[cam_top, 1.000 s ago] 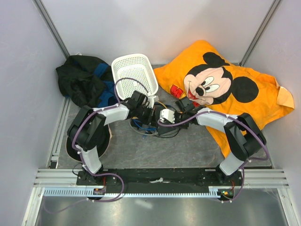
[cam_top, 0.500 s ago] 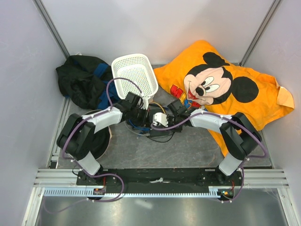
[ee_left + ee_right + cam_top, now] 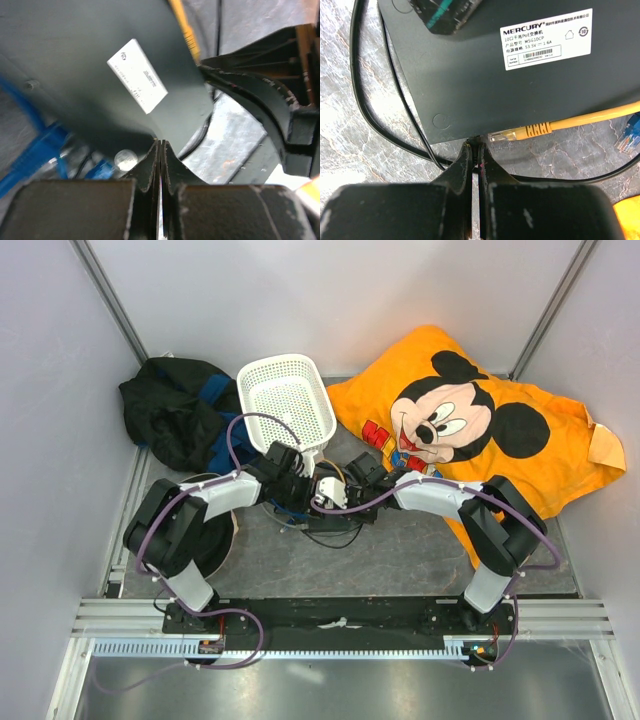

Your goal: Pull the plug from the switch port

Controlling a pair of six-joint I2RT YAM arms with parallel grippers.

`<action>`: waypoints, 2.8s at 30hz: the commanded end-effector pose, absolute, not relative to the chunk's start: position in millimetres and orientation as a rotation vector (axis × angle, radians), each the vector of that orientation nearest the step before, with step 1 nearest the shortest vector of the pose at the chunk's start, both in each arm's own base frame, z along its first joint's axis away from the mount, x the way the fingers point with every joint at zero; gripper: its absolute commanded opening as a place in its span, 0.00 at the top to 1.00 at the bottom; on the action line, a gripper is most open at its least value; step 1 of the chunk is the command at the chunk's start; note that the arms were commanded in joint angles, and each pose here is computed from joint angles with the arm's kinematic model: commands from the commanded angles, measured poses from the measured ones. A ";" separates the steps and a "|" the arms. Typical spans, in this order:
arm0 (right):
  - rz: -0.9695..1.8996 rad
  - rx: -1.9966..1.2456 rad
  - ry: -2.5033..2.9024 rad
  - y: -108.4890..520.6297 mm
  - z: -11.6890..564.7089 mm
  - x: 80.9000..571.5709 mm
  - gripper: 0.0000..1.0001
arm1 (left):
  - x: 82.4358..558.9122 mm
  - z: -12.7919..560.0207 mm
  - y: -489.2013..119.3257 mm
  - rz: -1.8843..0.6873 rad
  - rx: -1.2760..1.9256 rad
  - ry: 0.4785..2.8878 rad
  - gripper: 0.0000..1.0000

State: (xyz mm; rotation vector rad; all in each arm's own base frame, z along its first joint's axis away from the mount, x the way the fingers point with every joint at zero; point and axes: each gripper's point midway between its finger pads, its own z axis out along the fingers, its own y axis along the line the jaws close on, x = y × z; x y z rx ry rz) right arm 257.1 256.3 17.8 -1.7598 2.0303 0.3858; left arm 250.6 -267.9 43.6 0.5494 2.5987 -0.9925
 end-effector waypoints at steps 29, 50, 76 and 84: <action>0.304 -1.504 2.065 175.0 90.6 279.9 1.00 | 310.1 67.7 -267.0 -0.793 0.610 2.435 0.98; 0.198 -1.194 1.634 214.4 348.2 325.1 1.00 | 405.0 215.8 -228.8 -0.644 0.616 2.057 0.51; -0.723 -0.353 1.749 -138.1 436.2 431.1 1.00 | 408.9 209.8 -244.0 -0.738 0.601 2.059 0.52; -0.486 -0.555 1.912 -98.1 332.0 414.3 1.00 | 400.1 197.3 -238.8 -0.727 0.599 2.081 0.52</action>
